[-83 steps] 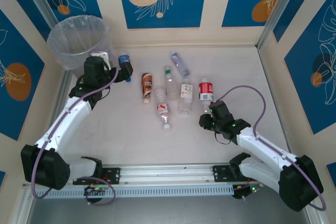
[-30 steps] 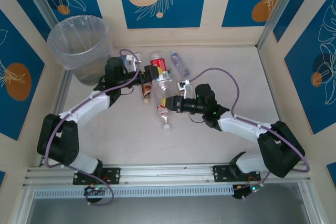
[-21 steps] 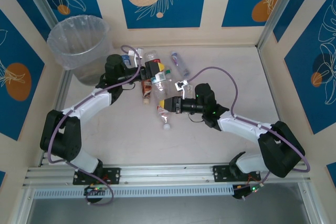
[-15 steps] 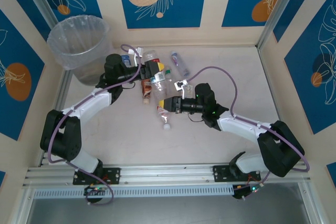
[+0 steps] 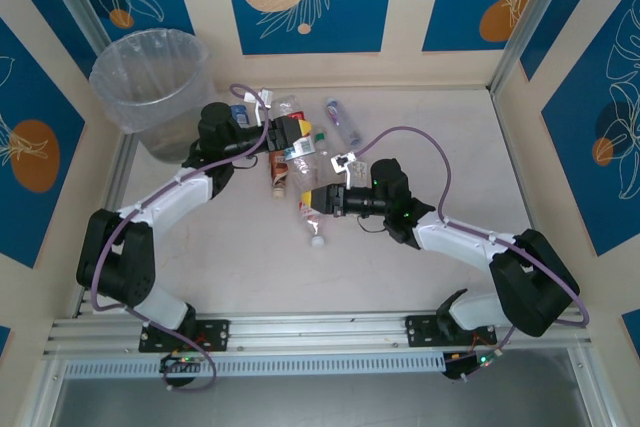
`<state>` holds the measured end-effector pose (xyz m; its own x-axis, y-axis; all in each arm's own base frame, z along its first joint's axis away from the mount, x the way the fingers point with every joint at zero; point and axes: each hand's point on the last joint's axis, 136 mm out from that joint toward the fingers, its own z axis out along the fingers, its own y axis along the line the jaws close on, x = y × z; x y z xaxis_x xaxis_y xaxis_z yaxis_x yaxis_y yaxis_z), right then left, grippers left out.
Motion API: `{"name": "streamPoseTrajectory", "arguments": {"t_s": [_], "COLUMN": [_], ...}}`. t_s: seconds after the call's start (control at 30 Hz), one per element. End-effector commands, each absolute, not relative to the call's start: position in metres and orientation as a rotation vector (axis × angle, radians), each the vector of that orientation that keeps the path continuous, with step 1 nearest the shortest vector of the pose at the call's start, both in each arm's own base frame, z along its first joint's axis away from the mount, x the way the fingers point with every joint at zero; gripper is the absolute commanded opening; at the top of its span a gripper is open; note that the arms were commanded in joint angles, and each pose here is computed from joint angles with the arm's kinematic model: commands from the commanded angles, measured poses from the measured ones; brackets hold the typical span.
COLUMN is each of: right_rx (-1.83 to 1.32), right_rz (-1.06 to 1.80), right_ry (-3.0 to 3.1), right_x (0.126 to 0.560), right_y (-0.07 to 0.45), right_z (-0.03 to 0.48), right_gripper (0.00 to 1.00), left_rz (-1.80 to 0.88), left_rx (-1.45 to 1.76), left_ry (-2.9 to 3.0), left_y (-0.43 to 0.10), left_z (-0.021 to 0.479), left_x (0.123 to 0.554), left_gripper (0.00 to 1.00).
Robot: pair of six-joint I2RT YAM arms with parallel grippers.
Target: Put the plastic bottles in the bin
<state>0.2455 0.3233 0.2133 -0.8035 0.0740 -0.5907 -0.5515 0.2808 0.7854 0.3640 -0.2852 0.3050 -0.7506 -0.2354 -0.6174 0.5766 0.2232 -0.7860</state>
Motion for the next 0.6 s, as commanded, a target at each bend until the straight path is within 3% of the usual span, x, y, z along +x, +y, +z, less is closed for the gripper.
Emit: {"name": "streamPoseTrajectory", "arguments": {"t_s": [0.0, 0.2, 0.33, 0.4, 0.57], "right_rx": [-0.446, -0.436, -0.412, -0.400, -0.381], "right_rz": [1.559, 1.550, 1.526, 1.507, 1.450], "right_ry": [2.016, 2.011, 2.029, 2.043, 2.069], "right_x": [0.245, 0.245, 0.248, 0.249, 0.253], "right_y": [0.325, 0.324, 0.321, 0.320, 0.315], "right_z": [0.218, 0.220, 0.218, 0.216, 0.212], "right_gripper": [0.06, 0.13, 0.46, 0.58, 0.65], "left_rz": [-1.592, -1.578, -1.566, -1.554, -1.536], "left_rx": [0.389, 0.389, 0.377, 0.364, 0.316], "left_ry": [1.781, 1.779, 1.791, 1.805, 1.864], "left_y": [-0.288, -0.287, -0.286, -0.286, -0.287], "left_z": [0.330, 0.330, 0.328, 0.325, 0.318], "left_x": [0.358, 0.359, 0.361, 0.363, 0.374], "left_gripper": [0.54, 0.51, 0.51, 0.51, 0.51]}}
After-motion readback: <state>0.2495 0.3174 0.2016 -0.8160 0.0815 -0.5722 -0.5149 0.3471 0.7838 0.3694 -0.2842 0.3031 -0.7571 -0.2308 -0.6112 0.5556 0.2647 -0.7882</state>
